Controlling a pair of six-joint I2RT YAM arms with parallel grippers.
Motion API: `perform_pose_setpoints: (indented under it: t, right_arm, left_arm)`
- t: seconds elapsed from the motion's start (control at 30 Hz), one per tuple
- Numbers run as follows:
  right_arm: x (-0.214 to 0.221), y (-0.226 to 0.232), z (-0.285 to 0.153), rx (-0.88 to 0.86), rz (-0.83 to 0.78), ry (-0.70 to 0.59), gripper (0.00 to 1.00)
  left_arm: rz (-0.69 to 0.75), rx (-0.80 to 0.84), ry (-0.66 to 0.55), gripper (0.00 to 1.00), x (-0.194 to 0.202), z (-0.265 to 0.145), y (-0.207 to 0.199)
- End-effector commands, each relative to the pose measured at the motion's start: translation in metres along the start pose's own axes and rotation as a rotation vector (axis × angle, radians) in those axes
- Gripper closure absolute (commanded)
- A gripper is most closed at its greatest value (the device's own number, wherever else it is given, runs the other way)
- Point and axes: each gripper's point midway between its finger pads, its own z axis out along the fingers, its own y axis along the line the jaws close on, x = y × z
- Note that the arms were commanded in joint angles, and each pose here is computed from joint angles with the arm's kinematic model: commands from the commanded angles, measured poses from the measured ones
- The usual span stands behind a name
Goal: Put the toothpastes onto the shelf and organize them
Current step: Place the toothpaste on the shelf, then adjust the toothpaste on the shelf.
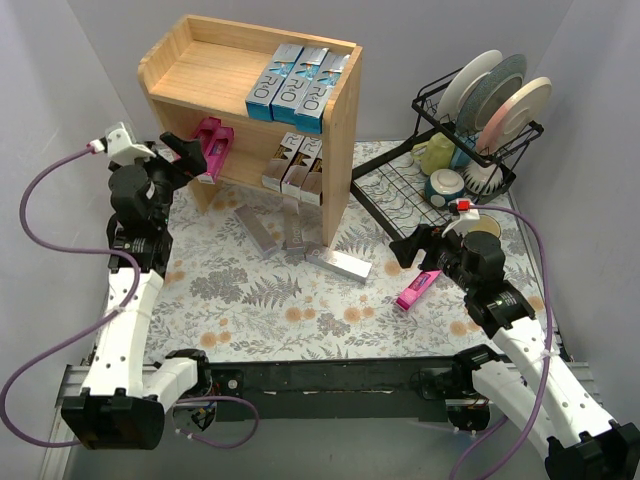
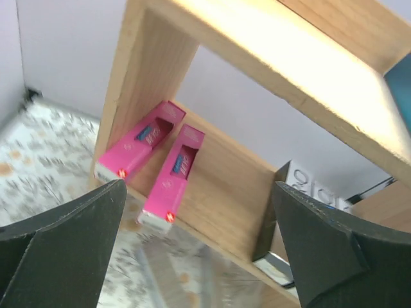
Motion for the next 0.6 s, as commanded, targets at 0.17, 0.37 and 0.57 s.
perform_pose_setpoints:
  t: [0.17,0.37,0.57]
  right_arm:
    - [-0.022,0.008,-0.008,-0.027,-0.061,-0.077,0.10]
    - [-0.024,0.010,-0.014,-0.037,-0.078,-0.091,0.10]
    - [-0.025,0.011,-0.019,-0.043,-0.094,-0.103,0.11]
  left_arm:
    - [-0.429,-0.177,0.122,0.02,0.065,-0.018,0.027]
    - [-0.580,-0.198,0.096,0.02,0.075,-0.013,0.042]
    - [-0.711,-0.134,0.087,0.02,0.083,0.000,0.043]
